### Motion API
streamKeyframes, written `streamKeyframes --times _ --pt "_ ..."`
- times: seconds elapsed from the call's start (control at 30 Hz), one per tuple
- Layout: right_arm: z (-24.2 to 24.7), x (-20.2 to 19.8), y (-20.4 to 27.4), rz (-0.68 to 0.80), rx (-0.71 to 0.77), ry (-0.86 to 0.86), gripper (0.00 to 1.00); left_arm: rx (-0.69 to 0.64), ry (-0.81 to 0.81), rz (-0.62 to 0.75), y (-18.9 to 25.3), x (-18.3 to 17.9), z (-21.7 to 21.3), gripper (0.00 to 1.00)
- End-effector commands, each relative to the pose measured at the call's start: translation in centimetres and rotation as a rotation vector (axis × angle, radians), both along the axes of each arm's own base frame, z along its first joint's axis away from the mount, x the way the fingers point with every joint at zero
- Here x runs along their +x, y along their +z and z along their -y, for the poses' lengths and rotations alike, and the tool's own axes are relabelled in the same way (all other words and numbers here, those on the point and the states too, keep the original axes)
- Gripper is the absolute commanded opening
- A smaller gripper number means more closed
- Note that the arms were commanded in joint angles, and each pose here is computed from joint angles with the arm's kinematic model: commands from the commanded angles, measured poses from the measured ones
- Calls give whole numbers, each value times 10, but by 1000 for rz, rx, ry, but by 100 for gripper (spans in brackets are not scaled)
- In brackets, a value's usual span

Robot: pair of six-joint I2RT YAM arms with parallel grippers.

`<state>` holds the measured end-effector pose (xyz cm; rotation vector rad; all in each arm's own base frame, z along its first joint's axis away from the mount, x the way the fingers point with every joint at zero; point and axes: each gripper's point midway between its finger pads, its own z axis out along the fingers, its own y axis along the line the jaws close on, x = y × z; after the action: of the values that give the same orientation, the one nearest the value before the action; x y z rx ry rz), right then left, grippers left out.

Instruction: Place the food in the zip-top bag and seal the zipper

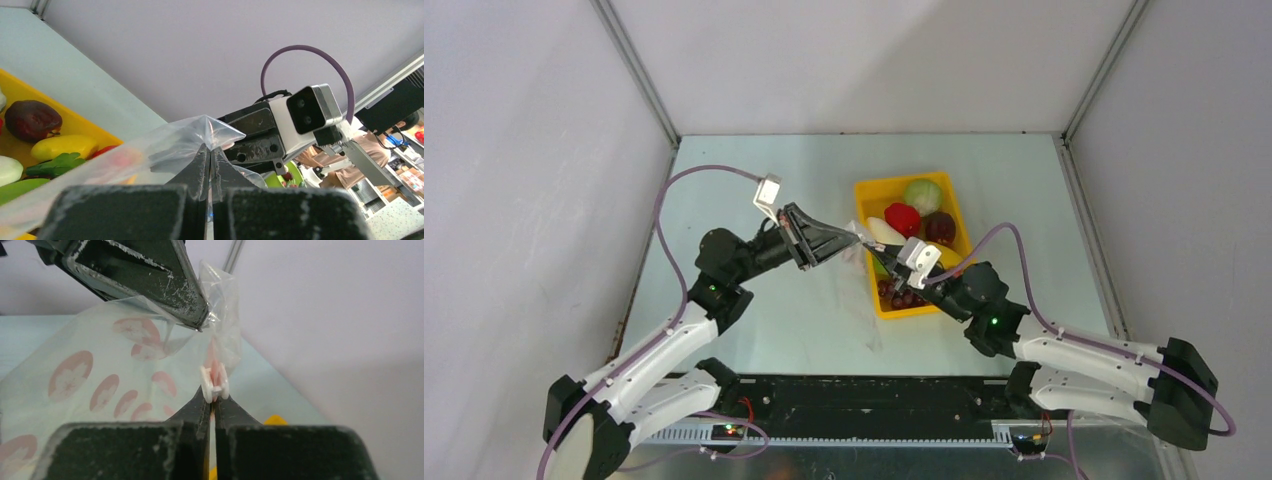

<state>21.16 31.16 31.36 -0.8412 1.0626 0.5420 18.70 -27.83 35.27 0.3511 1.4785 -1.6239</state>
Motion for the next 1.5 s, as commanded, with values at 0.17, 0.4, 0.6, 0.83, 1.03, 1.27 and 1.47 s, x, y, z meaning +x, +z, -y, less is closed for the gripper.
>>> streamKeyframes --times 0.17,0.4,0.6,0.83,1.03,1.27,1.47 --pt "5 -32 37 -31 82 146 0 67 -32 24 0 -8 2 53" --pt "12 -16 10 -593 -13 -9 0 275 395 107 10 26 -55 100" --pt "26 7 -28 -1111 -92 -269 0 481 903 -83 -13 65 -143 100" --pt "5 24 -62 -1375 -184 -342 0 496 944 -89 -5 66 -152 100" --pt "-28 48 -89 -1477 -341 -408 0 459 746 -29 2 55 -116 100" --pt "-42 67 -111 -1562 -322 -395 0 472 735 -61 -12 50 -117 100" --pt "-5 78 -122 -1635 -223 -444 0 450 667 -27 -8 50 -102 100"
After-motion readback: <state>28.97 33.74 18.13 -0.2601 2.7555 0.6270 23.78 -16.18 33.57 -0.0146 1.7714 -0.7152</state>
